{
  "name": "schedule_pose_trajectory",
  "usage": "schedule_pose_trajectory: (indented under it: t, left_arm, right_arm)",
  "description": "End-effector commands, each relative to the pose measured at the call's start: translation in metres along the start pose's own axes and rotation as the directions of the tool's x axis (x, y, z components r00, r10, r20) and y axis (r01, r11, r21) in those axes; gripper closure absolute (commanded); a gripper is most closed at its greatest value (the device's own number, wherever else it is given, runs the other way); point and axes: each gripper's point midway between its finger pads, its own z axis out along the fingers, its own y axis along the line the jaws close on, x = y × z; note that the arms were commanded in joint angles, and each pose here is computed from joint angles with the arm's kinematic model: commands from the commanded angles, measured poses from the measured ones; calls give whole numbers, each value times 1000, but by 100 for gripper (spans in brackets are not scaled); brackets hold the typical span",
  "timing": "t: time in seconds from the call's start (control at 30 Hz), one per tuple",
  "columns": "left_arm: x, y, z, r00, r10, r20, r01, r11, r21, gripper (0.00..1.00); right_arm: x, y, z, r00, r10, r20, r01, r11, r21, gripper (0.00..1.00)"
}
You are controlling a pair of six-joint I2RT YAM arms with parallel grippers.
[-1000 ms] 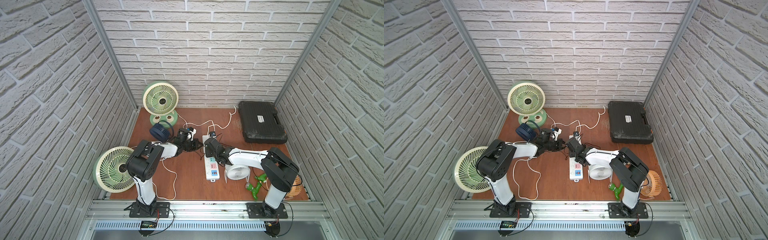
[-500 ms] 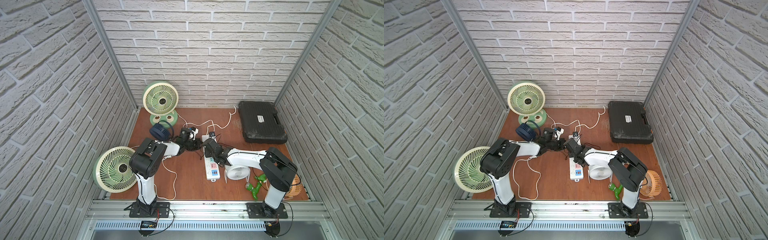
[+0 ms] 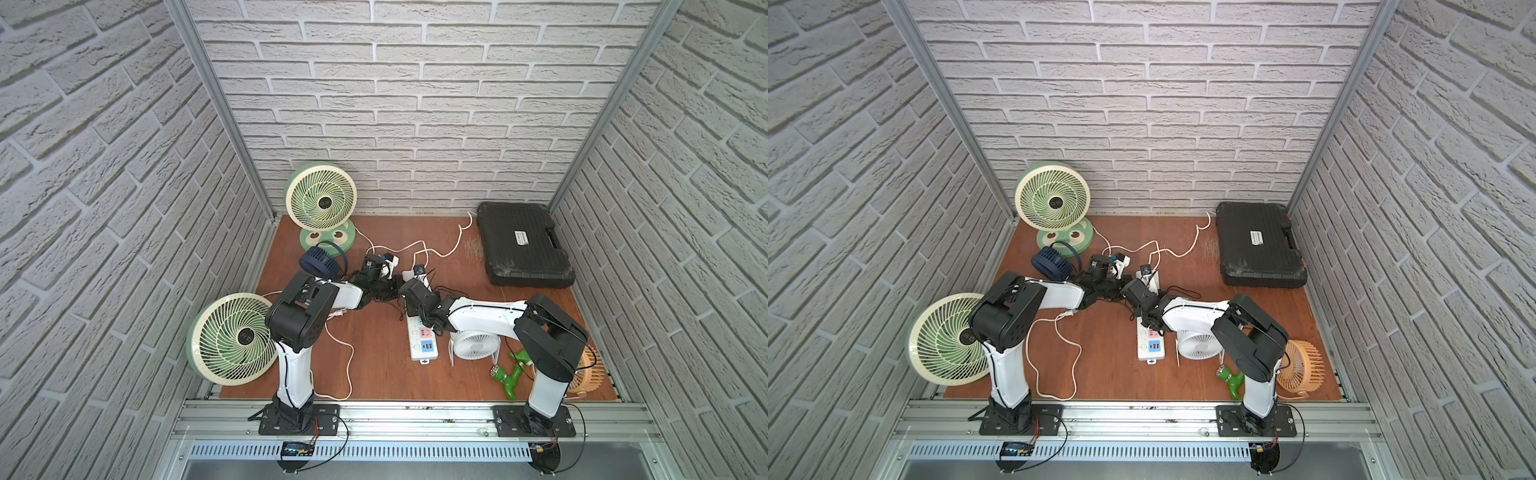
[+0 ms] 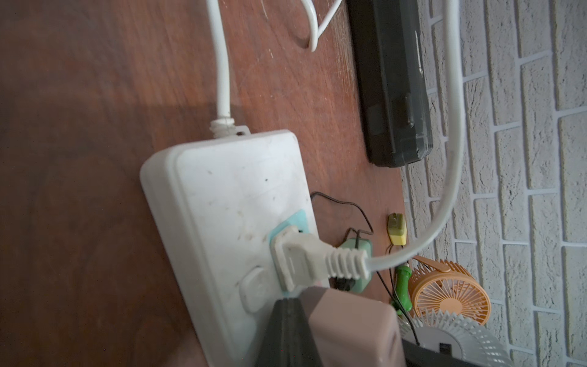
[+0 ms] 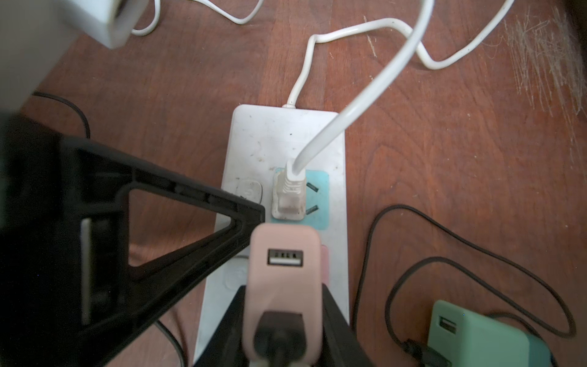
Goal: Unplug the desk fan from the power strip
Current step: Remove the plug from the socket.
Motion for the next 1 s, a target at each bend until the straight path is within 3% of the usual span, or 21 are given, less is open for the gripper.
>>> schedule_pose_trajectory:
  t: [0.0,0.17,0.33,0.4,0.53,0.6,0.83,0.97]
  left_arm:
    - [9,10,7,999,-22,-24,21,999,-24,100]
    - [12,15,6,999,-30,-22,29,999,-37,100]
    - [14,16,6,999,-35,-25,34,999,-42,100]
    - [14,17,5,999,-37,-24,35,998,-45,100]
    - [13,16,3,999,-31,-18,30,998,-49,100]
    - [13,15,3,999,-31,-17,30,998,-49,100]
    - [15,18,3,999,-35,-18,34,998,-56,100]
    - [15,18,2,999,-31,-18,30,998,-58,100]
  right_arm:
    - [-17,8,-9,995,97,33,-94,992,-90,83]
    - [-21,15,-15,996,77,36,-73,992,-107,83]
    - [-27,16,-22,998,-23,58,23,1000,-10,83]
    - [-30,10,-23,998,-6,62,6,1000,-1,83]
    - [-28,1,-17,989,149,10,-147,983,-114,83]
    - [-27,3,-16,986,168,-15,-169,975,-145,83]
    - [-30,16,-24,1000,-8,6,8,999,-31,83]
    - [-32,6,-26,1000,-5,9,5,1000,7,83]
